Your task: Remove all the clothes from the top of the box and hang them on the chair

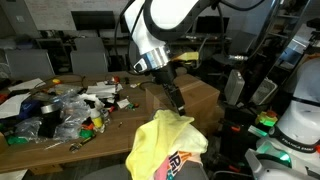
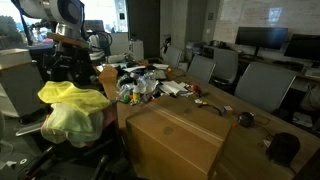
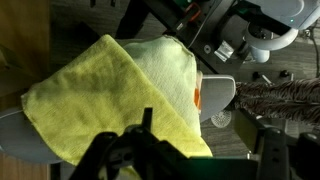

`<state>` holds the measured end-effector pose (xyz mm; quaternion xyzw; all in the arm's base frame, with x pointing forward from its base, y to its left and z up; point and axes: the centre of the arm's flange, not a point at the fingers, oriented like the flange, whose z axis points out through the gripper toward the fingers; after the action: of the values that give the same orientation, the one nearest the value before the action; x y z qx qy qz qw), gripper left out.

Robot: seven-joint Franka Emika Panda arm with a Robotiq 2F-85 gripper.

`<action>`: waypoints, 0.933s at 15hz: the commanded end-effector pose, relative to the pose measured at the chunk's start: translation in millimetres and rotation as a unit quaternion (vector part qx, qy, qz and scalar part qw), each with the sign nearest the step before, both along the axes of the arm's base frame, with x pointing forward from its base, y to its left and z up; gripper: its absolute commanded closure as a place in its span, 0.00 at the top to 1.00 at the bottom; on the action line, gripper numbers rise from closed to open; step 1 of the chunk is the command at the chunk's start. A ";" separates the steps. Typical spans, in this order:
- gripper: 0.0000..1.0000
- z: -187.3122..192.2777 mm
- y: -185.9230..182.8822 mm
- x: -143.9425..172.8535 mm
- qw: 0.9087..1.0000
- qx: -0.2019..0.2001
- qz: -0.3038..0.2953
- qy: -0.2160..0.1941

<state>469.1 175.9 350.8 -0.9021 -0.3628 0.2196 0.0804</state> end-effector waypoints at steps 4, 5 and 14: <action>1.00 56.0 -37.4 -0.3 0.992 0.002 -0.075 -0.096; 1.00 67.8 -48.8 -2.2 0.989 -0.004 -0.094 -0.115; 1.00 125.4 -137.3 -78.6 0.935 -0.044 -0.308 -0.170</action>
<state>434.0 51.6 467.9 -0.9873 -0.1332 0.0681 0.0531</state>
